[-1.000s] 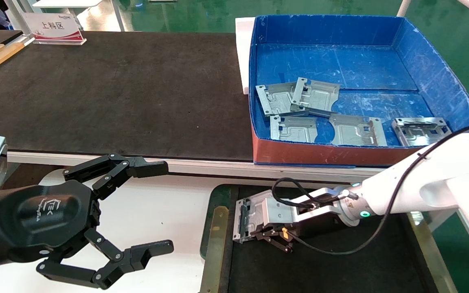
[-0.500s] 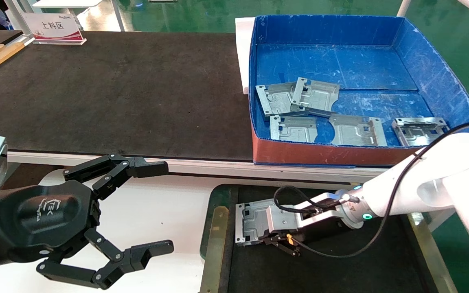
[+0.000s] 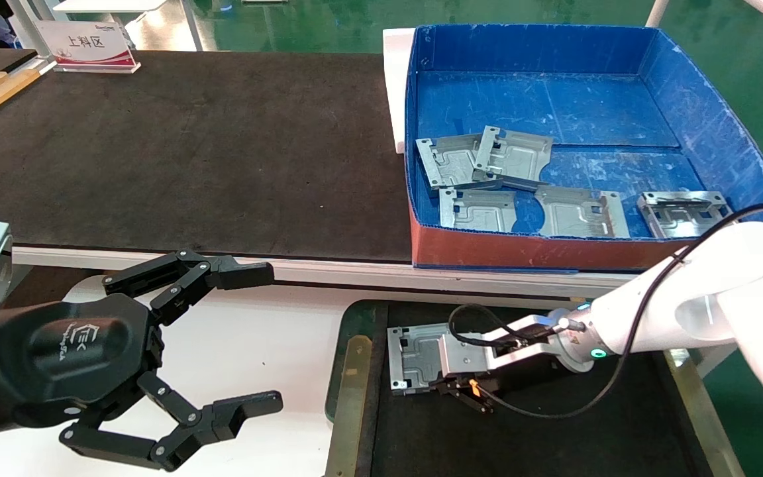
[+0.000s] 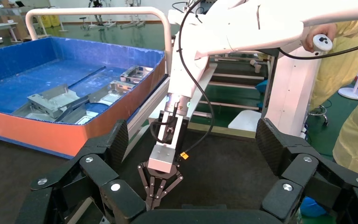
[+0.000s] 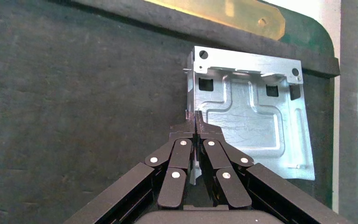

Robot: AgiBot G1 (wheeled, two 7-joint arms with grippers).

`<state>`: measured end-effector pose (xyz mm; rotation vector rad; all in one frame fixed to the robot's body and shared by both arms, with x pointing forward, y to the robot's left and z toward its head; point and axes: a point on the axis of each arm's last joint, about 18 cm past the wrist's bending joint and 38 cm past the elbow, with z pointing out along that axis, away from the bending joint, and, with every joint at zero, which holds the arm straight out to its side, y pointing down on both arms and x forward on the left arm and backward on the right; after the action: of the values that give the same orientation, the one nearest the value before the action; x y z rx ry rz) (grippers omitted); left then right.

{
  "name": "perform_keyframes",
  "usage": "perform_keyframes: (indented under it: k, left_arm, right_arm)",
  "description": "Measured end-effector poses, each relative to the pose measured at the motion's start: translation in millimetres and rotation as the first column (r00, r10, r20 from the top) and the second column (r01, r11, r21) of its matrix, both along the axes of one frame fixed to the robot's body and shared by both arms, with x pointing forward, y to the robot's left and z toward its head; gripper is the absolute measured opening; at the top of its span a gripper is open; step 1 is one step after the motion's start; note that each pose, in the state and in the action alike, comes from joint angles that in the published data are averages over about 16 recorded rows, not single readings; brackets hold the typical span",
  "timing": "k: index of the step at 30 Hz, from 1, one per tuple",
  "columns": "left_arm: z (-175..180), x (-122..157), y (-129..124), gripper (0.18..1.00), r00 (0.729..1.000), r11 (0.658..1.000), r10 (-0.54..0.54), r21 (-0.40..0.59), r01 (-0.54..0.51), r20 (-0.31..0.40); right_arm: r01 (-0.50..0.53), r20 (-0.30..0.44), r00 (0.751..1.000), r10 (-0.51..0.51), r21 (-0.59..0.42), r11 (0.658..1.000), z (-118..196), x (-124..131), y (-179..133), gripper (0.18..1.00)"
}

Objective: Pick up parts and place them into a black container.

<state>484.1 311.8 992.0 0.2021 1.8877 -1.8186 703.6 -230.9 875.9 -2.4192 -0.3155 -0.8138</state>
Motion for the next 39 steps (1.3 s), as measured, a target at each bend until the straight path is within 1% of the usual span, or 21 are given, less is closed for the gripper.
perform_keyframes:
  k: [20, 26, 32, 39]
  left_arm:
    - [0.0, 0.0, 0.0, 1.001, 1.0, 1.0, 0.0, 0.0, 0.0, 0.0]
    - [0.0, 0.0, 0.0, 1.001, 1.0, 1.0, 0.0, 0.0, 0.0, 0.0]
    - [0.0, 0.0, 0.0, 1.001, 1.0, 1.0, 0.0, 0.0, 0.0, 0.0]
    - [0.0, 0.0, 0.0, 1.001, 1.0, 1.0, 0.0, 0.0, 0.0, 0.0]
  right_arm:
    - [0.025, -0.03, 0.999, -0.024, 0.043, 0.999, -0.1, -1.5, -0.8, 0.197]
    - [0.037, -0.031, 0.999, -0.035, 0.069, 0.997, 6.0, -2.7, -6.6, 0.22]
    - [0.031, -0.034, 0.999, -0.028, 0.105, 0.994, 18.7, -8.5, -15.9, 0.275]
    - [-0.012, -0.039, 0.999, 0.018, 0.157, 0.987, 41.9, -23.9, -29.0, 0.391]
